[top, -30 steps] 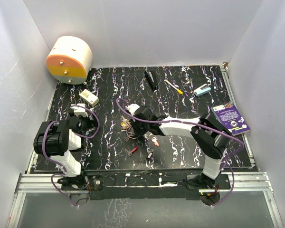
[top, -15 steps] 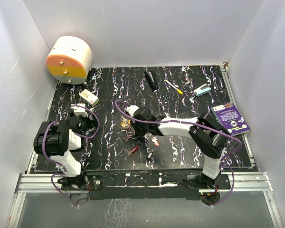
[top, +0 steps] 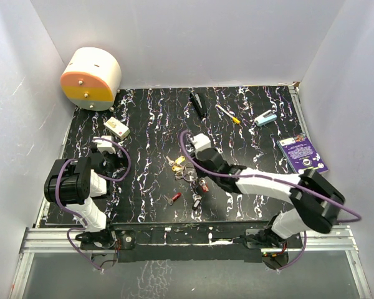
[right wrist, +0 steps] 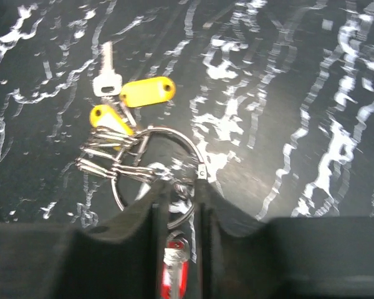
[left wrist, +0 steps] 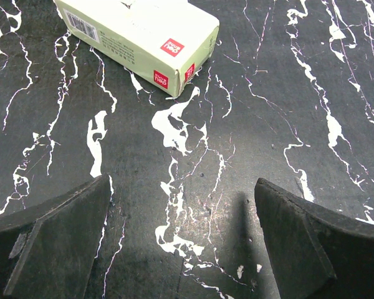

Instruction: Put the keys on the keyring

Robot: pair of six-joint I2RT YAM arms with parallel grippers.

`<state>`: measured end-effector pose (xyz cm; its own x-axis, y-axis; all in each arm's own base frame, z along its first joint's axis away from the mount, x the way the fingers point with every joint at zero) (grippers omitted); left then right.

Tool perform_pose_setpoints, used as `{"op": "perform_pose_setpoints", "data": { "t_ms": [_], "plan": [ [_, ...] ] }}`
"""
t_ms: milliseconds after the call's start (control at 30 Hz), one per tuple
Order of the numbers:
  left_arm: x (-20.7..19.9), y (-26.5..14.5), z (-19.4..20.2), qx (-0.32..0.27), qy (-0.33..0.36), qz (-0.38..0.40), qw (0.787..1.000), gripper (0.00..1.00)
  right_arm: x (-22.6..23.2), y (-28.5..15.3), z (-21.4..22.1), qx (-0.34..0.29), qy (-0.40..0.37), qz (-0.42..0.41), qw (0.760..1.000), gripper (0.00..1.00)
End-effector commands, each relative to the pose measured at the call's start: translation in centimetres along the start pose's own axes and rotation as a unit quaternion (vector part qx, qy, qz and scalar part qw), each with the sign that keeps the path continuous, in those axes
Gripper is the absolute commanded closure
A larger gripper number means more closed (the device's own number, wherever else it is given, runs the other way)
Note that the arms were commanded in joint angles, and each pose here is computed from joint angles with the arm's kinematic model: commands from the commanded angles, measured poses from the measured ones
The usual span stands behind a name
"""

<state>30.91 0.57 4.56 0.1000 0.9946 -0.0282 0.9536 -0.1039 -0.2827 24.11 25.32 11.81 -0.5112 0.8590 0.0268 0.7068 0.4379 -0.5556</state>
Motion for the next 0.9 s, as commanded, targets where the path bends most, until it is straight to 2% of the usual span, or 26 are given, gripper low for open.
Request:
{"op": "perform_pose_setpoints", "data": {
  "t_ms": [0, 167, 267, 433, 633, 867],
  "plan": [
    [0.0, 0.4, -1.1, -0.020, 0.008, 0.006, 1.000, 0.03, -2.8, -2.9, -1.5, -0.110, 0.086, 0.093, 0.986, 0.66],
    [0.0, 0.4, -1.1, -0.020, 0.008, 0.006, 1.000, 0.03, -3.2, -6.0, -1.8, -0.167, 0.057, 0.046, 0.983, 0.58],
    [0.0, 0.4, -1.2, -0.021, 0.008, 0.006, 1.000, 0.03, -1.7, -6.5, -1.8, -0.169, -0.007, -0.033, 0.985, 0.54],
    [0.0, 0.4, -1.2, -0.021, 0.008, 0.006, 1.000, 0.03, 0.8, -4.7, -2.1, -0.133, -0.080, -0.119, 0.981, 0.62],
    [0.0, 0.4, -1.1, -0.021, 0.008, 0.006, 1.000, 0.03, 2.4, -0.4, -0.8, -0.034, -0.171, -0.162, 0.971, 0.61],
    [0.0, 0.4, -1.1, -0.021, 0.008, 0.006, 1.000, 0.03, 2.8, -0.5, 0.3, -0.031, -0.235, -0.207, 0.949, 0.62]
  ]
}}
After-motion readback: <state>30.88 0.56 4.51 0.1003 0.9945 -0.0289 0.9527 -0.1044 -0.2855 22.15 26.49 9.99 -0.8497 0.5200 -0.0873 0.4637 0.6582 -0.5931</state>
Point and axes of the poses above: each gripper's point midway between its finger pads, its own y axis out along the fingers, its own x axis along the line the jaws close on, z = x × y, the point moved 6 cm from there along -y, back along the fingers, and after that the axes turned 2 degrees about y, right-handed, at the moved point
